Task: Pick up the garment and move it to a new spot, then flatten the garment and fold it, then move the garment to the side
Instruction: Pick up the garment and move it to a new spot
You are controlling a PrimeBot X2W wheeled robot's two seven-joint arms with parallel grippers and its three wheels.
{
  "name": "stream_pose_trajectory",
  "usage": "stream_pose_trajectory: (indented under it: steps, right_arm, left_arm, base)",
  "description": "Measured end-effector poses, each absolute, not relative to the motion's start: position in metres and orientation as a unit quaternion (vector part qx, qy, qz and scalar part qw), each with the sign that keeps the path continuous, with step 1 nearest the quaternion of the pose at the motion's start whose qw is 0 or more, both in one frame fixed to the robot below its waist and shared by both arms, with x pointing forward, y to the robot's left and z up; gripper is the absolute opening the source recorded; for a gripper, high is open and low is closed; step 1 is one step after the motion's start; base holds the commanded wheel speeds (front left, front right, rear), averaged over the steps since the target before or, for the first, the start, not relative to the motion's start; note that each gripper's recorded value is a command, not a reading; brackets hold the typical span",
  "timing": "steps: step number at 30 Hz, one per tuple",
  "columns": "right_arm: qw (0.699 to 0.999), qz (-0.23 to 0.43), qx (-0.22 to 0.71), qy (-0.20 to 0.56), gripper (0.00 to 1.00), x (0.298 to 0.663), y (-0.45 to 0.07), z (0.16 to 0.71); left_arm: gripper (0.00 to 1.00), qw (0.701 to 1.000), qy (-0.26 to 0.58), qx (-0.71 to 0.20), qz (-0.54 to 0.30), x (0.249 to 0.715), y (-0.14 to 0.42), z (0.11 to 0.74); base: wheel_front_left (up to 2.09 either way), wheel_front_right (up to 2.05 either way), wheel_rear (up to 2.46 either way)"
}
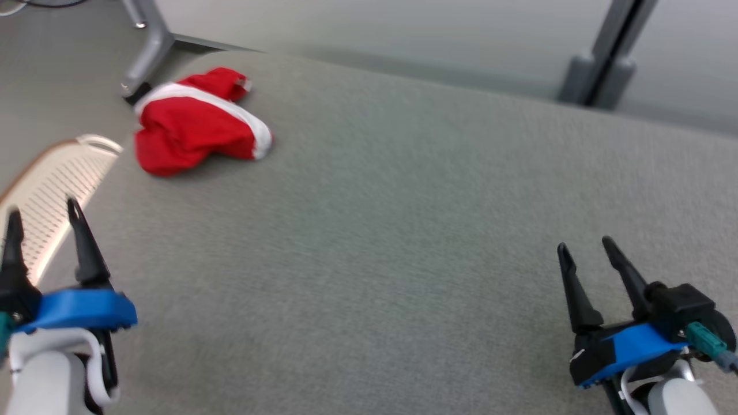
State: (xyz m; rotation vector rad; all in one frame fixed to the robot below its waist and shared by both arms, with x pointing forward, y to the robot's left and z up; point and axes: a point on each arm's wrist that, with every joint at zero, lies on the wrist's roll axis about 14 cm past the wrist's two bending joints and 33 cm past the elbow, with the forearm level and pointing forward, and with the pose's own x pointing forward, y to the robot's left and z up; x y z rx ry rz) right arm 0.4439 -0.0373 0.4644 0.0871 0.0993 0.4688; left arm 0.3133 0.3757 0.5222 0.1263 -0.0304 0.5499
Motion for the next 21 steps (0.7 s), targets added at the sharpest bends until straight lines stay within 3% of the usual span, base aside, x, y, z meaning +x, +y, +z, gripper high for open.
stream_pose_trajectory:
  steps: [12,17,21]
  right_arm:
    - [0.991,0.119,-0.024,0.058,1.0,0.489,-0.15,0.445]
    - [0.992,0.09,-0.045,0.071,1.0,0.493,-0.178,0.435]
    - [0.993,0.081,-0.049,0.077,1.0,0.494,-0.187,0.431]
  left_arm:
    - [1.0,0.972,-0.034,0.096,0.209,0.502,0.386,0.534]
    - [1.0,0.972,0.029,0.1,0.212,0.539,0.396,0.5]
    - [1.0,0.964,0.119,0.092,0.22,0.54,0.404,0.455]
  base:
    - [0.0,0.0,0.0]
    - [0.0,0.0,0.0]
    - [0.0,0.0,0.0]
